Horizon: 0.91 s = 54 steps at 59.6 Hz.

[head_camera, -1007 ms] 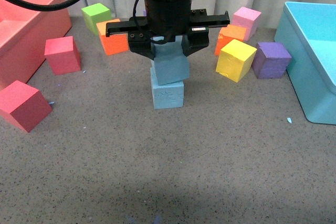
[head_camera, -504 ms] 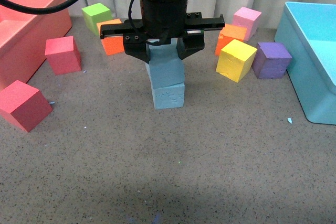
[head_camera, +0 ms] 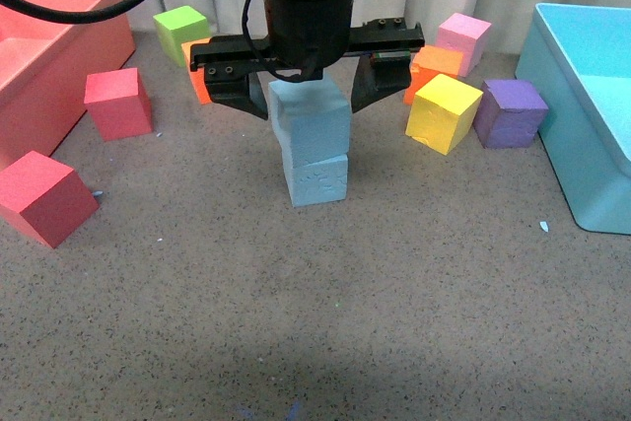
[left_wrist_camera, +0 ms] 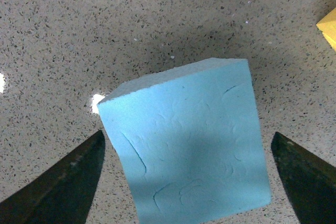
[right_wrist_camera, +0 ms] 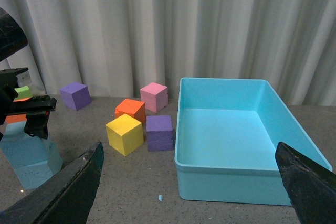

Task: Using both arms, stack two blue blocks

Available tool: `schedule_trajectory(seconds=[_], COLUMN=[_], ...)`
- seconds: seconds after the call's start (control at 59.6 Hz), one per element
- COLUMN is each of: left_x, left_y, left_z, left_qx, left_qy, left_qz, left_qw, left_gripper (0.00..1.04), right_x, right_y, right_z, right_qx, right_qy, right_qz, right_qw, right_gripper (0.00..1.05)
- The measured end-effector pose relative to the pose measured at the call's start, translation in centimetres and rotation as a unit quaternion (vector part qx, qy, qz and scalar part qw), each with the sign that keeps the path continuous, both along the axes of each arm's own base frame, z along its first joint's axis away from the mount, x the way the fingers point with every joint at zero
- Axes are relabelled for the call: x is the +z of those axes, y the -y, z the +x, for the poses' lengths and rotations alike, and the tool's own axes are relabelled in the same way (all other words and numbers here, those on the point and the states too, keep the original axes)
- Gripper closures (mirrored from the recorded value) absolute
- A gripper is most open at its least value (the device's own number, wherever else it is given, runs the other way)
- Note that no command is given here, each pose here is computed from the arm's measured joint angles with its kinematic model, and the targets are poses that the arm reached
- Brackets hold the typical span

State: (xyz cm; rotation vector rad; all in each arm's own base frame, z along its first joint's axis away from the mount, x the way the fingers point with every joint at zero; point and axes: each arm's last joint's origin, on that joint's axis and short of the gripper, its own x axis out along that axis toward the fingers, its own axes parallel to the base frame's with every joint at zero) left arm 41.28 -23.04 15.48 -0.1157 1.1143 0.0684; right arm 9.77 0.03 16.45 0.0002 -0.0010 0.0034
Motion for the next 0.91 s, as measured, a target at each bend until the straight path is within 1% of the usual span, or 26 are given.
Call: schedule_trajectory(seconds=[0.017,0.067,0.134,0.353,0.369,0.386,0.403,0.42,0.437,0.52,0.588,0.604,0.621,0.655,0.672,0.688,0.705,0.739,0.772,0.789,0.806,0.873,0.907], left_x=[0.1,0.4,0.9,3.8,3.7,3.7,3.5,3.4,3.0,1.6,0.7,0.6,0.4,1.1,1.4,1.8,2.0,2.8,3.3,3.3,3.2,2.2,1.8], left_y=[0.0,-0.1,-0.3,-1.6,-1.8,-2.0,-2.4,-2.7,-3.3,-5.8,-8.2,-9.0,-9.4,-10.7,-11.1,-11.7,-12.0,-13.2,-14.5,-14.7,-15.4,-16.8,-17.3], left_z=[0.0,0.1,0.0,-0.5,-0.5,-0.5,-0.6,-0.7,-1.1,-3.0,-5.0,-5.6,-6.0,-7.2,-7.5,-8.2,-8.5,-9.7,-11.1,-11.4,-12.2,-14.4,-15.2], left_qx=[0.0,0.001,0.002,0.006,0.001,0.0,-0.004,-0.001,-0.012,-0.044,-0.051,-0.049,-0.05,-0.04,-0.036,-0.032,-0.029,-0.023,-0.019,-0.019,-0.019,-0.027,-0.033], left_qy=[0.002,0.005,0.012,0.057,0.091,0.11,0.15,0.168,0.198,0.28,0.352,0.378,0.381,0.452,0.468,0.494,0.504,0.529,0.543,0.543,0.543,0.529,0.523], left_qz=[-0.001,-0.002,-0.007,-0.013,-0.003,0.004,0.02,0.024,0.043,0.064,0.063,0.06,0.062,0.048,0.043,0.039,0.037,0.036,0.039,0.04,0.042,0.044,0.046], left_qw=[1.0,1.0,1.0,0.998,0.996,0.994,0.988,0.986,0.979,0.957,0.932,0.922,0.921,0.89,0.882,0.868,0.862,0.847,0.839,0.838,0.838,0.847,0.851], left_gripper=[0.09,0.05,0.07,0.07,0.1,0.11,0.15,0.17,0.2,0.33,0.44,0.47,0.49,0.56,0.58,0.62,0.63,0.71,0.8,0.81,0.87,1.01,1.01], right_x=[0.0,0.0,0.0,0.0,0.0,0.0,0.0,0.0,0.0,0.0,0.0,0.0,0.0,0.0,0.0,0.0,0.0,0.0,0.0,0.0,0.0,0.0,0.0], right_y=[0.0,0.0,0.0,0.0,0.0,0.0,0.0,0.0,0.0,0.0,0.0,0.0,0.0,0.0,0.0,0.0,0.0,0.0,0.0,0.0,0.0,0.0,0.0], right_z=[0.0,0.0,0.0,0.0,0.0,0.0,0.0,0.0,0.0,0.0,0.0,0.0,0.0,0.0,0.0,0.0,0.0,0.0,0.0,0.0,0.0,0.0,0.0], right_qx=[0.0,0.0,0.0,0.0,0.0,0.0,0.0,0.0,0.0,0.0,-0.001,-0.001,-0.001,-0.001,-0.001,-0.001,-0.001,0.0,0.0,0.0,0.0,0.0,0.0], right_qy=[0.0,0.0,0.0,0.0,0.0,0.0,0.0,0.0,0.0,0.0,0.0,0.0,0.0,0.0,0.0,0.0,0.0,0.0,0.0,0.0,0.0,0.0,0.0], right_qz=[0.0,0.0,0.0,0.0,0.0,0.0,0.0,0.0,0.0,0.0,0.0,0.0,0.0,0.0,0.0,0.0,0.0,0.0,0.0,0.0,0.0,0.0,0.0], right_qw=[1.0,1.0,1.0,1.0,1.0,1.0,1.0,1.0,1.0,1.0,1.0,1.0,1.0,1.0,1.0,1.0,1.0,1.0,1.0,1.0,1.0,1.0,1.0], right_gripper=[0.09,0.09,0.09,0.09,0.09,0.09,0.09,0.09,0.09,0.09,0.09,0.09,0.09,0.09,0.09,0.09,0.09,0.09,0.09,0.09,0.09,0.09,0.09])
